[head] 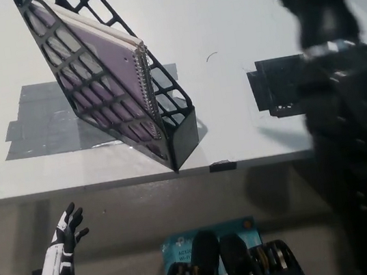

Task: A person hands a notebook to the robot and the robot grabs it with its right hand and places it in the magazine stand kept in the centre of the desk infront of it.

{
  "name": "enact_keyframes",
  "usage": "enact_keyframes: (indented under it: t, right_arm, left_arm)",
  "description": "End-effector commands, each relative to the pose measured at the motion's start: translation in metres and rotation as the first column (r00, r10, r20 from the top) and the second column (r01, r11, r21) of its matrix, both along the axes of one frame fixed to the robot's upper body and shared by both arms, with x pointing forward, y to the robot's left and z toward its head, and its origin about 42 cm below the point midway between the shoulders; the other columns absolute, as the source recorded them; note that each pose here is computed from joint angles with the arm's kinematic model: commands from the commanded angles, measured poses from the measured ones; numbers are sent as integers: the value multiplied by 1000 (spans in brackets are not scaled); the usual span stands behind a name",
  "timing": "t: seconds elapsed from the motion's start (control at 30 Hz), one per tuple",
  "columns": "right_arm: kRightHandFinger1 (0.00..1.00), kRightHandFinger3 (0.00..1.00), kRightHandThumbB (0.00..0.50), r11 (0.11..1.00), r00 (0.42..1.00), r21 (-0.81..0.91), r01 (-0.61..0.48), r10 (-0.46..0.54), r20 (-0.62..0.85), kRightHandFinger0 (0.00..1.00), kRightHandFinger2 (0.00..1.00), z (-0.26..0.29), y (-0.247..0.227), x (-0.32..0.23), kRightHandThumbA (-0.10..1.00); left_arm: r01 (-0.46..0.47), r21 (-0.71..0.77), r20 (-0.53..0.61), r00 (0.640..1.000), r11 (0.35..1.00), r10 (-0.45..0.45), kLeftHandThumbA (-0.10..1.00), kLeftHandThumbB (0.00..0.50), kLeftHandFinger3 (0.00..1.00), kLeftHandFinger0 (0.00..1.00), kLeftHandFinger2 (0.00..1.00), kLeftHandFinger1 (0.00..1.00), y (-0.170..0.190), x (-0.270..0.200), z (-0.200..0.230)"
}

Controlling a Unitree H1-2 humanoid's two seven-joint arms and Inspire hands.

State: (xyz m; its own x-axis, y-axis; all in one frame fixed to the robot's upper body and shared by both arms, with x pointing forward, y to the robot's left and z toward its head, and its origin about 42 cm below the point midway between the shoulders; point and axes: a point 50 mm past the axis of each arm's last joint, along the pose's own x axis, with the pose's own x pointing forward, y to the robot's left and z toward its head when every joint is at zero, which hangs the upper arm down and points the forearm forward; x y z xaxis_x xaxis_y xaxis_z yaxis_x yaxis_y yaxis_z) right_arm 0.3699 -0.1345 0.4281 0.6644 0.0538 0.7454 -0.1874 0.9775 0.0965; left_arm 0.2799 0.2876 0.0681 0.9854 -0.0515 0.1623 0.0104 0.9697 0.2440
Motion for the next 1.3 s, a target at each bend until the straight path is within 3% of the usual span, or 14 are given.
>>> enact_keyframes:
  t: [0.0,0.17,0.37,0.5,0.6,0.63,0.73,0.8,0.83,1.1,1.27]
  right_arm:
    - [1000,1000,485,995,989,-99,33,-18,144,1000,1000,-6,-52,-87,1000]
    - [1000,1000,458,991,998,-126,34,-28,50,1000,1000,-56,-64,-118,1000]
    - [1000,1000,460,982,979,-183,-36,-2,-206,1000,1000,-143,-70,-134,1000]
    - [1000,1000,366,986,904,-152,-60,-11,-427,1000,1000,-217,-77,-138,1000]
    - [1000,1000,356,986,853,-149,-71,-18,-522,1000,1000,-251,-81,-142,1000]
    - [1000,1000,382,987,804,-128,-94,0,-595,1000,1000,-274,-82,-143,1000]
    - [1000,1000,375,988,764,-120,-100,-1,-646,1000,1000,-298,-83,-145,1000]
    - [1000,1000,411,989,734,-113,-98,-5,-679,1000,1000,-312,-83,-145,1000]
    - [1000,1000,377,989,720,-111,-101,-4,-694,1000,1000,-320,-82,-145,1000]
    - [1000,1000,340,986,716,-127,-106,-13,-698,1000,1000,-330,-77,-147,1000]
    - [1000,1000,355,985,701,-133,-113,-16,-713,1000,1000,-334,-79,-144,1000]
  left_arm:
    - [-13,6,52,999,1000,13,1000,500,1000,930,1000,1000,5,6,12]
    - [-7,-10,26,1000,1000,7,1000,500,1000,935,1000,1000,5,-2,1]
    - [-10,-36,-12,1000,999,10,1000,500,1000,930,1000,1000,3,-15,-12]
    - [-22,-47,-36,999,999,20,1000,500,1000,927,1000,1000,3,-25,-19]
    - [-22,-52,-43,999,998,20,1000,500,1000,928,1000,1000,3,-27,-21]
    - [-22,-56,-40,999,998,20,1000,500,1000,922,1000,1000,4,-27,-23]
    - [-23,-56,-42,999,998,21,1000,499,1000,916,1000,1000,5,-30,-25]
    - [-23,-59,-49,999,998,20,1000,500,1000,922,1000,1000,6,-33,-27]
    - [-24,-59,-56,998,998,21,1000,500,1000,935,1000,1000,6,-35,-28]
    - [-28,-50,-64,998,998,25,1000,500,1000,933,1000,1000,6,-41,-30]
    - [-27,-44,-65,998,999,24,1000,500,1000,941,1000,1000,6,-42,-31]
